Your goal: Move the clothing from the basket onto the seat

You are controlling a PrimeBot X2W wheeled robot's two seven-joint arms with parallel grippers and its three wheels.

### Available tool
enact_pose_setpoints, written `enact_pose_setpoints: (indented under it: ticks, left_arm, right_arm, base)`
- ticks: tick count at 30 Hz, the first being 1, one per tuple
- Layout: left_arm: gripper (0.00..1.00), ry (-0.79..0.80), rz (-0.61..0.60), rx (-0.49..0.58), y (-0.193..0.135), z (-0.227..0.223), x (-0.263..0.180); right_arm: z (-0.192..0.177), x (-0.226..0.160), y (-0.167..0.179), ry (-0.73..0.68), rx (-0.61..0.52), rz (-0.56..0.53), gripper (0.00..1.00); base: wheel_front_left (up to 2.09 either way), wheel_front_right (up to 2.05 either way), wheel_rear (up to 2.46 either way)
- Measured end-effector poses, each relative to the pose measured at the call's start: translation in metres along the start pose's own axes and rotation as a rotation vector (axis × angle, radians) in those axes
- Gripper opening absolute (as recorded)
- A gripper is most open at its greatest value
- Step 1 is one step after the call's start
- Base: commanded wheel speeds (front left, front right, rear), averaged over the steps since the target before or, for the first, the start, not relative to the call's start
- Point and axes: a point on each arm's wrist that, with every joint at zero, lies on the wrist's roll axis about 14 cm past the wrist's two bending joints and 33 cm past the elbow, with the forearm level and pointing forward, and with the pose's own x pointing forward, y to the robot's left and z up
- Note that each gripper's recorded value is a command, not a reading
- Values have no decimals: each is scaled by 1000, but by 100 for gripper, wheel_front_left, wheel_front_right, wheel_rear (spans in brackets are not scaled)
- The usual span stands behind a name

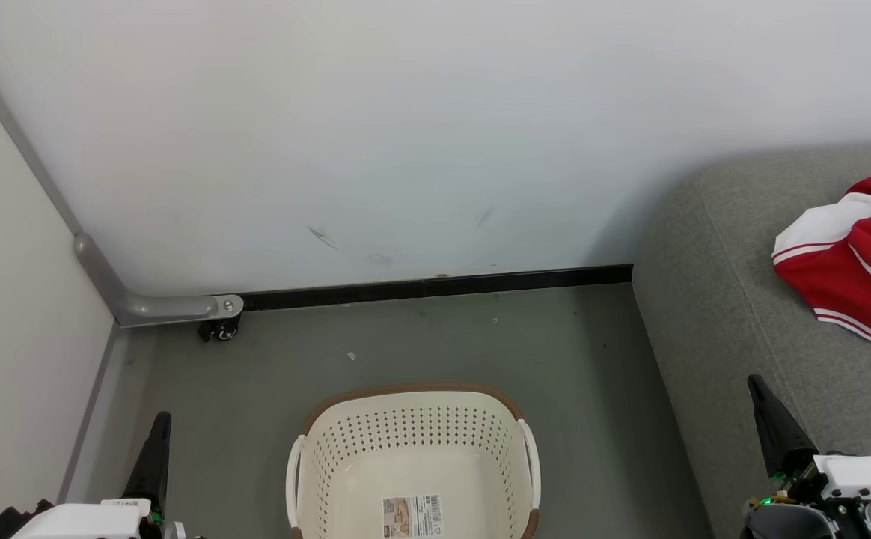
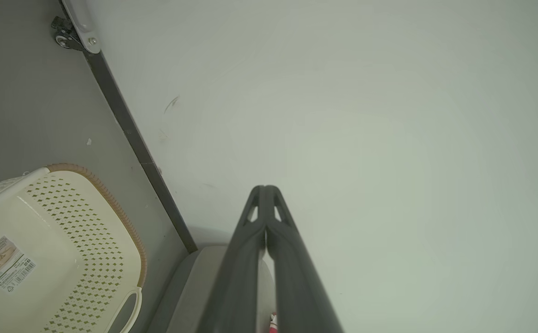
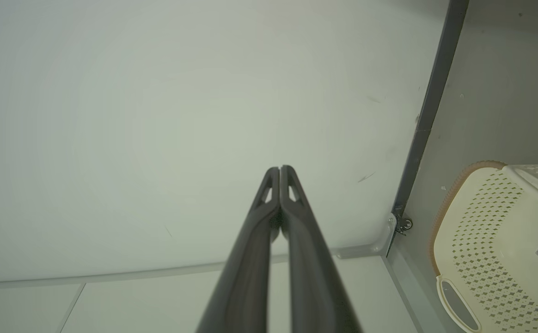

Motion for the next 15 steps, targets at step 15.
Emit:
enact_pose_setpoints:
  ticks: [15]
  left_arm:
    - [0, 0, 0, -1, 0, 0, 0]
  right_arm:
    - [1, 0, -1, -2, 0, -3, 0]
  base:
    - [0, 0, 0]
